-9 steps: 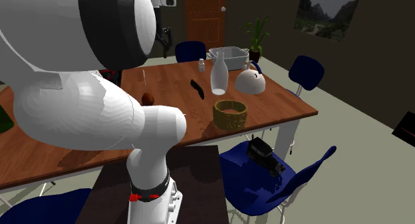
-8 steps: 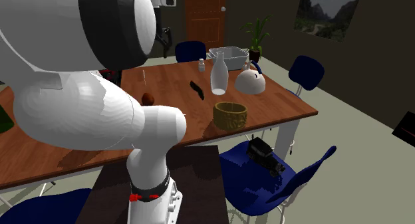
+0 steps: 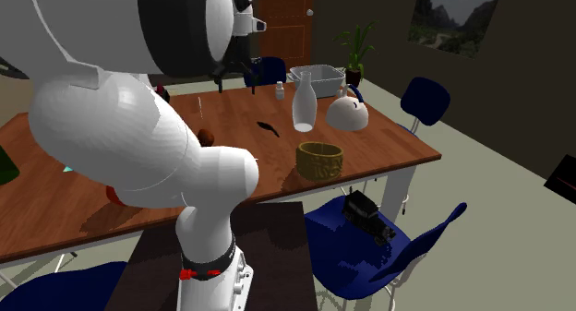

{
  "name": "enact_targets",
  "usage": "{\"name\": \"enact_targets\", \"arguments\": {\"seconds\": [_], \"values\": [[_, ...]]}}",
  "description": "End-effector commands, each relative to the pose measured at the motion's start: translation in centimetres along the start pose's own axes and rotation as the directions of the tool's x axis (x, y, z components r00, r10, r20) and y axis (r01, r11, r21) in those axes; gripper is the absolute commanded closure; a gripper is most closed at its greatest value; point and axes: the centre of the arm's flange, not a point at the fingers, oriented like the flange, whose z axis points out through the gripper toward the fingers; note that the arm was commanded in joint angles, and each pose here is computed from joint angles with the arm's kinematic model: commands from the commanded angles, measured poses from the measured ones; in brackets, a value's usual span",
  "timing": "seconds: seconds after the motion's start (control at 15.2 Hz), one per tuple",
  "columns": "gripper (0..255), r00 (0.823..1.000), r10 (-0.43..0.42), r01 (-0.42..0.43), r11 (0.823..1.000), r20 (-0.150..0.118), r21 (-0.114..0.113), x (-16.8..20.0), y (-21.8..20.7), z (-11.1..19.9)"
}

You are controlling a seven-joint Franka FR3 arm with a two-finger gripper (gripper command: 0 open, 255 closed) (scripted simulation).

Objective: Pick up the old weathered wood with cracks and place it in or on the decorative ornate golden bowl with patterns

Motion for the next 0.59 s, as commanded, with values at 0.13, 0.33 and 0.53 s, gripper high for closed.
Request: {"name": "enact_targets", "arguments": {"seconds": [0.13,0.33,0.53], "values": [[0,0.994,-0.103,0.103,0.995,-0.028,-0.001,2.0,3.3,3.3],[0,0.983,-0.176,0.176,0.984,-0.047,-0.003,4.0,5.6,5.5],[0,0.967,-0.248,0.248,0.969,-0.067,-0.006,6.2,7.7,7.8]]}}
